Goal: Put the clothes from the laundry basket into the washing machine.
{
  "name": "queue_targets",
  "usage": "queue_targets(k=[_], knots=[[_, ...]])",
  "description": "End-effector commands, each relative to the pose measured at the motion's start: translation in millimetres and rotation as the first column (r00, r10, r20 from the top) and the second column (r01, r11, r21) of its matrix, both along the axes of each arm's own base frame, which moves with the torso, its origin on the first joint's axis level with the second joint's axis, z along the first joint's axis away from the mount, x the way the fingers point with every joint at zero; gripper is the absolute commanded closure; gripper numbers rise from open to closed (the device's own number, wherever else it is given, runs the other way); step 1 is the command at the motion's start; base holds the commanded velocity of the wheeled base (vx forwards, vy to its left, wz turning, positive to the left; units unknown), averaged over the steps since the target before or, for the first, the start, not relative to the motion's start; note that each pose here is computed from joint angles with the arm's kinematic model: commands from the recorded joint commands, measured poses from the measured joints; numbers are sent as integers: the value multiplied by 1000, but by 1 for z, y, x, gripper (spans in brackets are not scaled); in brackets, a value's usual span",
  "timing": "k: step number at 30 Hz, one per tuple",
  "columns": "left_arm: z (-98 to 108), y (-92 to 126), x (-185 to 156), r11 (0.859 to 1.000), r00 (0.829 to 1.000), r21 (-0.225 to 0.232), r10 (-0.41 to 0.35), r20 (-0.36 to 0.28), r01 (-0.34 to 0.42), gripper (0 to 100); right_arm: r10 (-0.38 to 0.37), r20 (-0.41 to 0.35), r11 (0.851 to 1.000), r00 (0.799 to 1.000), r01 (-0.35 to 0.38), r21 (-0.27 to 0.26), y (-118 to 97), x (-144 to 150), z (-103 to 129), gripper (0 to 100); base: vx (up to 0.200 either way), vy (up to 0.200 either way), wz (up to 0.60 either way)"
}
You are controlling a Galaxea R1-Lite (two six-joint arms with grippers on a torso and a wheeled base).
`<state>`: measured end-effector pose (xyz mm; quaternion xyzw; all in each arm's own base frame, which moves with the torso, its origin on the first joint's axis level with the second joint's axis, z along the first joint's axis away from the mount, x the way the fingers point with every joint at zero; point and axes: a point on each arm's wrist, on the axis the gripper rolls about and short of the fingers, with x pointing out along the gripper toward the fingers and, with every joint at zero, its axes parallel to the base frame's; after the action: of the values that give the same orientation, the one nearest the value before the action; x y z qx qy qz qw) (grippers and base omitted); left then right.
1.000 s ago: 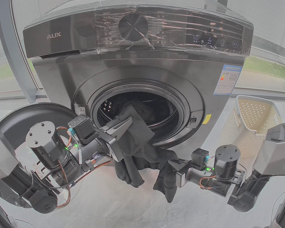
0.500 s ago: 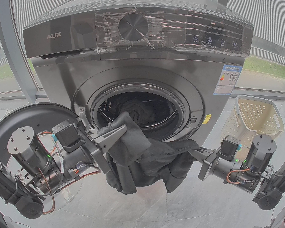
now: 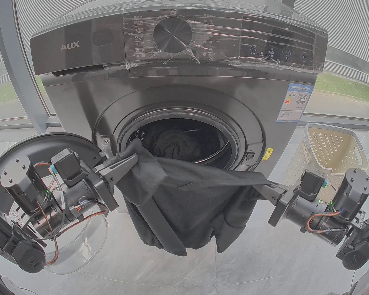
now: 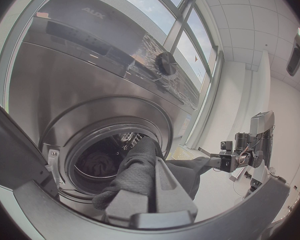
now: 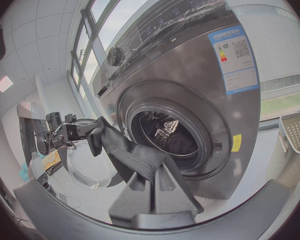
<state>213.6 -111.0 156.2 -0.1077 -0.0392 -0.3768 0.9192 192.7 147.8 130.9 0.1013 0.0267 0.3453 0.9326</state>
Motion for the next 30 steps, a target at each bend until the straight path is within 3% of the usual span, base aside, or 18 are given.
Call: queue_targets(k=[1,15,20,30], knots=[[1,10,6,999,999,-2,43,7,-43,100,-65,43,997,997,64,32,-9,15,10,100,0,0,0],[-1,8,4,999,999,6,35,0,-35,100,-95,119,991,988,83,100,1,35,26,100,0,0,0],[-3,8,4,999,999,12,34,-6,-34,100,-151,143,982,978,132,135,5,43,32,100,0,0,0],[-1,9,4,999,999,11,37,3,-37,100,-153,145,982,978,133,135,5,41,33,100,0,0,0]])
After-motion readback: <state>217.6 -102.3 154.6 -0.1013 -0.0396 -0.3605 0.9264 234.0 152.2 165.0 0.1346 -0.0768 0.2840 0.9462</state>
